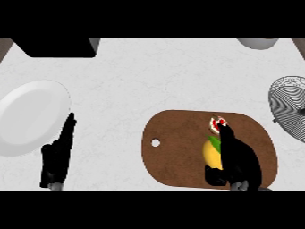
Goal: Pick the lemon from the cutting board and place it in the tiered basket
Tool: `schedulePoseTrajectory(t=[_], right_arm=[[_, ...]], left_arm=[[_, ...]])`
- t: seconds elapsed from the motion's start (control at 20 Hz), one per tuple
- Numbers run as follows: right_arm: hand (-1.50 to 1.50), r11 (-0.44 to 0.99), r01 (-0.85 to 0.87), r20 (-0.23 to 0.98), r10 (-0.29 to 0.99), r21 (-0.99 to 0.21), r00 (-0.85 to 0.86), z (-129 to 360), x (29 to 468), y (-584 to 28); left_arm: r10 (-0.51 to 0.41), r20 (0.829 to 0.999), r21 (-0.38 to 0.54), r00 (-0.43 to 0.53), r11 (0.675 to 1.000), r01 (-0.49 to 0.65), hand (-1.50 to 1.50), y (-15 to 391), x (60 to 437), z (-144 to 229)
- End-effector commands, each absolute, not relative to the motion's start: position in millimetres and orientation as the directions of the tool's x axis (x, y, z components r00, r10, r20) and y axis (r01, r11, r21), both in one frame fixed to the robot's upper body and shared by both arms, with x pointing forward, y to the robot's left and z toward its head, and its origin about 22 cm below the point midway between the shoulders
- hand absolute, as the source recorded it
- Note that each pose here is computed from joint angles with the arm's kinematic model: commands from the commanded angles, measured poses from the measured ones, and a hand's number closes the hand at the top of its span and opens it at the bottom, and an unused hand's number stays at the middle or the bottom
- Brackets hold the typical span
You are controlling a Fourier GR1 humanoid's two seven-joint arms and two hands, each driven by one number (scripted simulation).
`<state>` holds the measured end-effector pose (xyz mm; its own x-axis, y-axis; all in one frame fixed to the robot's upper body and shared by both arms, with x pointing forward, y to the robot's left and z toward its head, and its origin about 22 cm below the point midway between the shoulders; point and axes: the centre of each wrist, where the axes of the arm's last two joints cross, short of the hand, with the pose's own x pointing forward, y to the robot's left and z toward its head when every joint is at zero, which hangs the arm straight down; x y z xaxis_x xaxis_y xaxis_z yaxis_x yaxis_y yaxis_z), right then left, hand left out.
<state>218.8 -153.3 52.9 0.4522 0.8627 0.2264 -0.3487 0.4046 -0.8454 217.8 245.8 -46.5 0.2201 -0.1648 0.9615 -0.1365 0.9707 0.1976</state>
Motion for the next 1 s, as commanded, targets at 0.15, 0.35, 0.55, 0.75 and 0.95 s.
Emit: schedulePoseTrajectory(t=[0.15, 0.35, 0.55, 0.75, 0.95], right_arm=[[1.5, 0.259, -0.401, 0.059, 0.893, -0.879, 0.447, 31.8, 235.6, -139.2], [1.5, 0.213, -0.317, 0.058, 0.899, -0.924, 0.433, 26.3, 226.4, -133.3], [1.5, 0.324, -0.171, 0.156, 0.773, -0.93, 0.614, 44.3, 220.0, -190.4], [1.5, 0.362, 0.005, 0.193, 0.485, -0.932, 0.853, 47.2, 208.1, -276.5], [1.5, 0.356, 0.229, 0.365, 0.381, -0.906, 0.85, 80.8, 184.8, -295.3]], left_arm=[[-0.174, 0.946, 0.211, 0.272, 0.971, -0.111, 0.0, 251.5, 219.0, -44.2], [-0.171, 0.944, 0.213, 0.281, 0.969, -0.125, 0.0, 234.8, 211.9, -67.4], [-0.153, 0.948, 0.2, 0.278, 0.968, -0.151, 0.0, 256.0, 220.8, -56.1], [-0.144, 0.946, 0.208, 0.291, 0.957, -0.202, 0.0, 261.7, 195.9, -63.2], [-0.135, 0.942, 0.205, 0.307, 0.956, -0.211, 0.0, 262.4, 195.5, -58.2]])
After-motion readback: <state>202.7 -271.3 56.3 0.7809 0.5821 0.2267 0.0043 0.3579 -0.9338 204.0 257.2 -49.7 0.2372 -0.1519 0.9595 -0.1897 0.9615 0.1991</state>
